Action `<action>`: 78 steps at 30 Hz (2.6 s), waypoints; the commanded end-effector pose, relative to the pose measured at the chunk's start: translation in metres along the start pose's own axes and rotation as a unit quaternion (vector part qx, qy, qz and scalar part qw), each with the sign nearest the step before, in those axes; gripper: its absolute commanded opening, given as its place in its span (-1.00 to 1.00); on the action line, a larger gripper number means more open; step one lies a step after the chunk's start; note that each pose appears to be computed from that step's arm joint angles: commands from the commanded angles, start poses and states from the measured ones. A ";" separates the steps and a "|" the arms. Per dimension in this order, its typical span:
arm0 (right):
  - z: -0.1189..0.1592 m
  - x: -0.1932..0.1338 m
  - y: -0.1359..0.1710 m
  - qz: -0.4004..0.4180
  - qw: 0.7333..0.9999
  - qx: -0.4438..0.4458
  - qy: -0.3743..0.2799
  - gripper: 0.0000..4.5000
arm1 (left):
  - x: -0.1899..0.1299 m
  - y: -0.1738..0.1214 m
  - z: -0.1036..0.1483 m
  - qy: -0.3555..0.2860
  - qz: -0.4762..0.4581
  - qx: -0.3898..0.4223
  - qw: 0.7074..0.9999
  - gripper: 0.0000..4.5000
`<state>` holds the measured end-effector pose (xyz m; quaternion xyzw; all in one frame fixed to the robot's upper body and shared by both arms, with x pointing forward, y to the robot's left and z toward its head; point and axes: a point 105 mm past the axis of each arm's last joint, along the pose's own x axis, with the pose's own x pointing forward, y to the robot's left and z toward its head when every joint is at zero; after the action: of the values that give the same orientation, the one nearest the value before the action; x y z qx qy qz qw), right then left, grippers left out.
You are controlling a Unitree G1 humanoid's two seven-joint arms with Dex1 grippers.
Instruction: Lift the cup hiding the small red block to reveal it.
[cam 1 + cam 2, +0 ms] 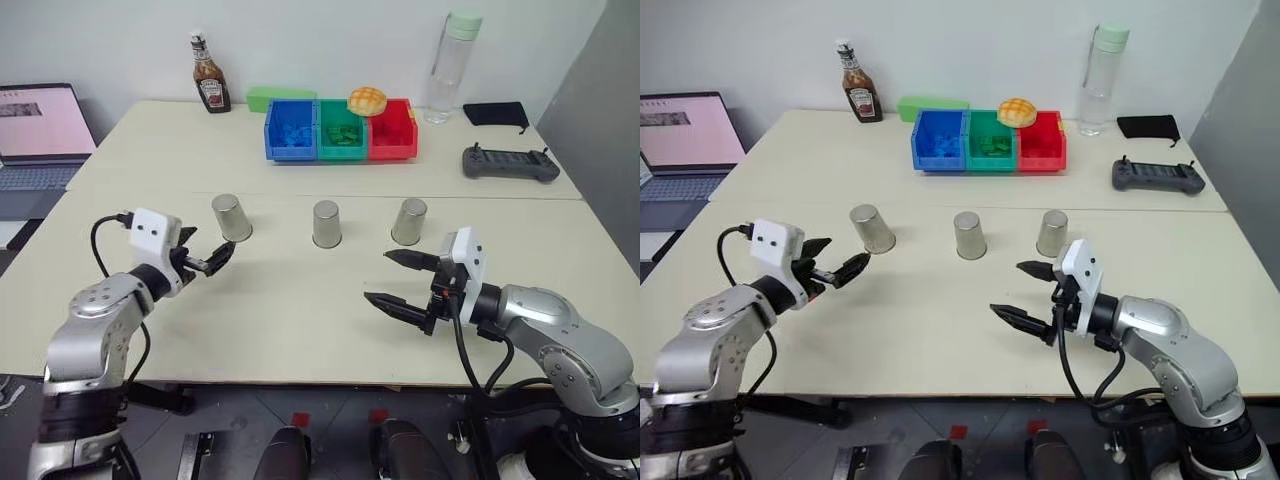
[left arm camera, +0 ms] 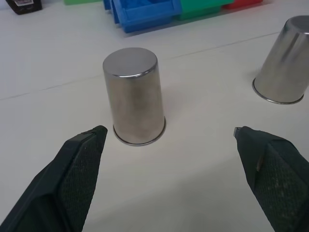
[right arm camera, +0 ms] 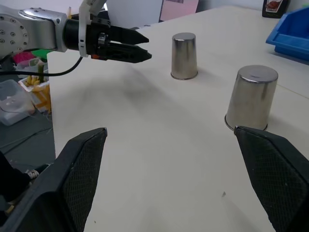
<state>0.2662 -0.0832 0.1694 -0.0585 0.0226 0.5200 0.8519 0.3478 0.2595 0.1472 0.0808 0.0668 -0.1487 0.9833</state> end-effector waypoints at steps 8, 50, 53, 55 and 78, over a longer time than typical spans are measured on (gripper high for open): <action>0.008 -0.001 0.004 0.010 1.000 -0.024 -0.014 1.00 | 0.037 0.011 0.016 -0.014 0.024 -0.011 1.000 0.99; 0.018 0.003 0.007 0.015 0.999 -0.028 -0.030 1.00 | 0.080 0.027 0.052 -0.053 0.026 -0.039 0.997 0.23; 0.019 0.003 0.008 0.017 0.999 -0.028 -0.035 1.00 | 0.072 0.035 0.068 -0.074 0.037 -0.035 0.996 0.23; 0.020 0.004 0.008 0.018 0.999 -0.029 -0.037 1.00 | 0.063 0.047 0.077 -0.082 0.061 -0.025 0.995 0.23; 0.021 0.007 0.009 0.018 0.999 -0.023 -0.042 1.00 | 0.040 0.096 0.002 0.000 0.168 -0.073 0.983 0.38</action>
<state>0.2650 -0.0736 0.1759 -0.0462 0.0023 0.5305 0.8464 0.4148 0.3299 0.1413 0.0003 0.0849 0.0106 0.9963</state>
